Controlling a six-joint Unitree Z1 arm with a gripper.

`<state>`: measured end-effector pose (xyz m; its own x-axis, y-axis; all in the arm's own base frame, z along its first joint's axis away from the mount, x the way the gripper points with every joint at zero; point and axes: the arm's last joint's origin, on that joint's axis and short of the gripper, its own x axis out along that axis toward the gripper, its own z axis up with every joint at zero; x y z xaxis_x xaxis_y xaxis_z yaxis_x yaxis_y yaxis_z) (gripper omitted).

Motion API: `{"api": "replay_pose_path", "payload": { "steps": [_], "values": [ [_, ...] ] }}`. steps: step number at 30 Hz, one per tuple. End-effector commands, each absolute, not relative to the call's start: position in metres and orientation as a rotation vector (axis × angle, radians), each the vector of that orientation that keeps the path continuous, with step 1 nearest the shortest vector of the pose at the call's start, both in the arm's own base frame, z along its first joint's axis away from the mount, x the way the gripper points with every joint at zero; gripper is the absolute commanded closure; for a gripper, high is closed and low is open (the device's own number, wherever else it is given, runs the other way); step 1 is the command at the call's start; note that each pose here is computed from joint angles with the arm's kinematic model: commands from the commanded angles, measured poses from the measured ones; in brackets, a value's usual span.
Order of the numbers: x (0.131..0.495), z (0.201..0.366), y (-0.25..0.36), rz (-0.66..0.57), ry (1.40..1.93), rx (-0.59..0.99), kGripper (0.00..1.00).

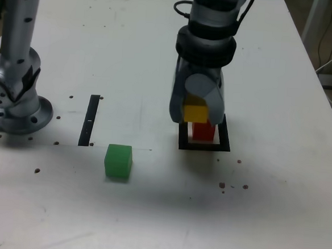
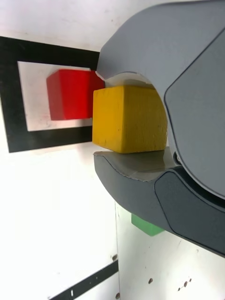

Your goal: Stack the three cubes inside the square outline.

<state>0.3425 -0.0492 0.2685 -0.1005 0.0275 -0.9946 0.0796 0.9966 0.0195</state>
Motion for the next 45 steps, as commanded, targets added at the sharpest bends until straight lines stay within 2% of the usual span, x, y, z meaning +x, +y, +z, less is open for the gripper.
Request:
{"api": "replay_pose_path", "payload": {
  "steps": [1, 6, 19, 29, 35, 45],
  "values": [
    [0.349, 0.269, -0.046, -0.037, 1.662, 0.073, 0.67],
    [0.358, 0.267, -0.041, -0.036, 1.657, 0.069, 0.67],
    [0.361, 0.257, -0.030, -0.027, 1.689, 0.060, 0.67],
    [0.358, 0.259, -0.030, -0.043, 1.675, 0.053, 0.59],
    [0.359, 0.256, -0.030, -0.060, 1.670, 0.055, 0.46],
    [0.358, 0.252, -0.029, -0.076, 1.676, 0.060, 0.32]
  ]
}}
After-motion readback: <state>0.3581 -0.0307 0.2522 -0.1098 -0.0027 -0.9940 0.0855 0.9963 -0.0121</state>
